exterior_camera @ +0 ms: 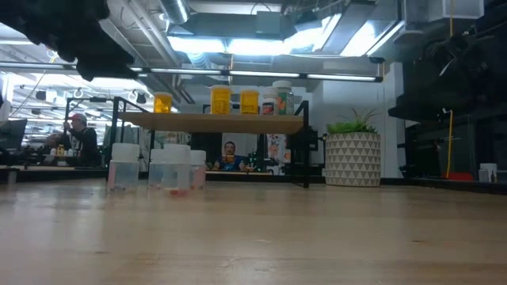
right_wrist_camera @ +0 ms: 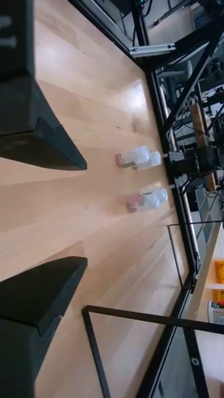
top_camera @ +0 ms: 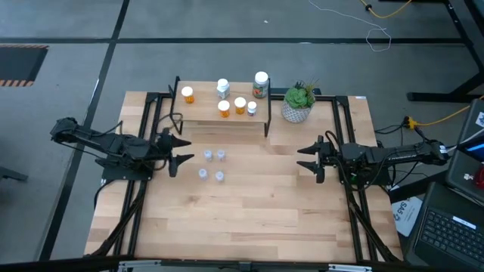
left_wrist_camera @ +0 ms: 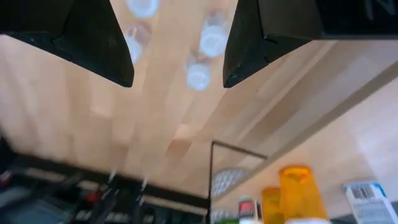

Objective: Pick and place medicine bottles onto shelf by color
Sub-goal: Put the transparent pill bottle on the shelf

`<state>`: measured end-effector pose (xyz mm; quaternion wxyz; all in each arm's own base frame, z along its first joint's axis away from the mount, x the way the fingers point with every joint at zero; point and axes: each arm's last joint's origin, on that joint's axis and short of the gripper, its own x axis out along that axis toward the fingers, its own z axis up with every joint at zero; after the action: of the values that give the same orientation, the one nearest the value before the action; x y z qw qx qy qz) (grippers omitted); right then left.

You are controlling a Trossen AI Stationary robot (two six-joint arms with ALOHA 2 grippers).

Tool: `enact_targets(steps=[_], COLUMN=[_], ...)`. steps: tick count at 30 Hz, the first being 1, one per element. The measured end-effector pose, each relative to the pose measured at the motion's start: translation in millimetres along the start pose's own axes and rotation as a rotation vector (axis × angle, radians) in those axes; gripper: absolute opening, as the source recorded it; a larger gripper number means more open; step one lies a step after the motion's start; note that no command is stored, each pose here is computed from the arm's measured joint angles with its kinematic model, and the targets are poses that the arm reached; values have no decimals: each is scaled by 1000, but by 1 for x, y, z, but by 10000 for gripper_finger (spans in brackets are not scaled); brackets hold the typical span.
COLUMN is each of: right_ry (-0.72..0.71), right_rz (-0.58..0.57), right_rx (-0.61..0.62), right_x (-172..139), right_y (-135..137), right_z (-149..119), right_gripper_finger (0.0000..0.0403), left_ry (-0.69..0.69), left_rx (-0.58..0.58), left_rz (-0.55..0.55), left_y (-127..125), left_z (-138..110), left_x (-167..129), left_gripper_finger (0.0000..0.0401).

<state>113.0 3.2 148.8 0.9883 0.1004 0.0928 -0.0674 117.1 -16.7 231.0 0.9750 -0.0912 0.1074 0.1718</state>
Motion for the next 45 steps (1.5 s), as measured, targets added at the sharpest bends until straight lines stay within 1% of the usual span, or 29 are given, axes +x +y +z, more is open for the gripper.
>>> enact_targets(steps=[3,8,12,16,20,23,29,32,34,37,38,42,45], right_ry=[0,0,0,0,0,0,0,0,0,0,0,0,0], right_rz=[0,0,0,0,0,0,0,0,0,0,0,0,0], right_rx=[1,1,0,-1,-2,-2,-2,-2,-2,-2,-2,-2,-2], right_x=[0,0,0,0,0,0,0,0,0,0,0,0,0], right_y=[0,0,0,0,0,0,0,0,0,0,0,0,0], right_z=[0,0,0,0,0,0,0,0,0,0,0,0,0], right_gripper_finger=[241,241,241,241,241,241,241,241,241,241,241,241,241], left_ry=[45,73,78,103,109,116,213,282,309,346,361,453,518], left_rx=[25,-38,-42,-25,32,85,169,200,214,243,235,123,113], left_rz=[46,106,116,70,-15,-76,-106,-165,-200,-219,-218,-200,-221], left_y=[-1,2,4,2,-4,-10,-23,-32,-39,-47,-48,-53,-57], left_z=[-4,-7,-7,-8,-7,0,25,34,37,35,33,23,15], left_x=[9,17,19,21,27,32,30,29,31,35,37,46,53], left_gripper_finger=[243,243,243,243,243,243,242,242,242,242,242,242,242])
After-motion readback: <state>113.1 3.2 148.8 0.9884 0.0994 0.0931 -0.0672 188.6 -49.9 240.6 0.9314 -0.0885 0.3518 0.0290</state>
